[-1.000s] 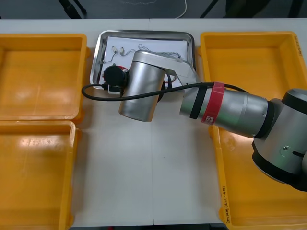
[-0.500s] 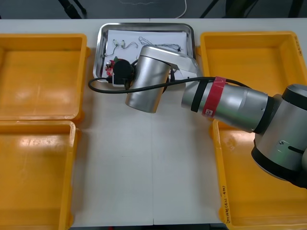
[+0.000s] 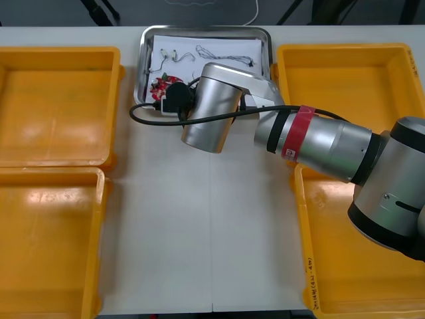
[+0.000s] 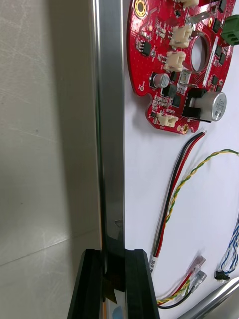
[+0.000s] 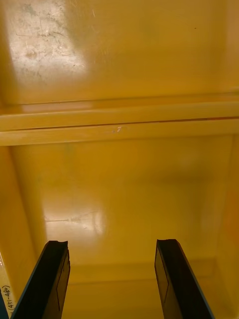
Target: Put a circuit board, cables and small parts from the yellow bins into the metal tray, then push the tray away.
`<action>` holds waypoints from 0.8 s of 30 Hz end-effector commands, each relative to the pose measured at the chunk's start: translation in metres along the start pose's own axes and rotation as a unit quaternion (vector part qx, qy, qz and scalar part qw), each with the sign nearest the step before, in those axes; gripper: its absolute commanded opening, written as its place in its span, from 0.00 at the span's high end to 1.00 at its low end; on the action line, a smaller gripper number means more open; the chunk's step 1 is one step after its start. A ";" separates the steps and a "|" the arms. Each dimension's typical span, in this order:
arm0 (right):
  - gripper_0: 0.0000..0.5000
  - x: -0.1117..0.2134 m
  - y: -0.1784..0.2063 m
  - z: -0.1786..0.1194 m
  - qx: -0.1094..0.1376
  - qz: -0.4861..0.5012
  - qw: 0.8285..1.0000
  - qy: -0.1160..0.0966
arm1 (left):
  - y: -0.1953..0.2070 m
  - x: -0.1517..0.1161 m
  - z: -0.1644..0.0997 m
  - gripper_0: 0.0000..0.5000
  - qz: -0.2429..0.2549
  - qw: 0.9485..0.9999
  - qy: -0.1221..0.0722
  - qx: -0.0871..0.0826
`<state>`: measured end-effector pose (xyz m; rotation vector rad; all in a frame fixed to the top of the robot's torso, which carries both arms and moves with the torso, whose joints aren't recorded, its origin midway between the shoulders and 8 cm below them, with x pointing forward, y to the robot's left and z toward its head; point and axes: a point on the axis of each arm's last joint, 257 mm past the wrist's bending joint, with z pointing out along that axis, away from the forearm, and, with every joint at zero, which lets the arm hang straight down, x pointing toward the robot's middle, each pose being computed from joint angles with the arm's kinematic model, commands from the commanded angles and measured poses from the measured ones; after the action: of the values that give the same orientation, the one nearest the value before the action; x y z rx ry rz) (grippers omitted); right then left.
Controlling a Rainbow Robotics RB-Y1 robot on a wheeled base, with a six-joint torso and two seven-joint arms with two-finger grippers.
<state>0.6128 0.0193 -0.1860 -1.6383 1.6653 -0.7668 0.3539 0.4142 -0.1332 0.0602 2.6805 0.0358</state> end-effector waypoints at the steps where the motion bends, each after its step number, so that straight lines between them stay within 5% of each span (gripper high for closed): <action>1: 1.00 -0.035 -0.040 -0.021 0.037 -0.025 0.998 -0.034 | 0.013 -0.002 -0.015 0.00 0.050 0.998 -0.006 -0.027; 16: 1.00 -0.039 -0.044 -0.020 0.053 -0.043 0.997 -0.041 | 0.013 -0.002 -0.015 0.00 0.050 0.998 -0.006 -0.027; 18: 0.58 -0.039 -0.045 -0.020 0.059 -0.050 0.996 -0.039 | 0.013 -0.002 -0.015 0.00 0.050 0.998 -0.006 -0.027; 21: 0.21 -0.037 -0.045 -0.019 0.060 -0.053 0.996 -0.036 | 0.013 -0.002 -0.015 0.00 0.050 0.998 -0.006 -0.027; 24: 0.04 -0.035 -0.045 -0.019 0.060 -0.054 0.996 -0.033 | 0.013 -0.002 -0.015 0.00 0.050 0.998 -0.006 -0.027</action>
<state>0.6213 0.0266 -0.1730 -1.6576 1.5638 -0.8132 0.3539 0.4142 -0.1332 0.0603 2.6805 0.0358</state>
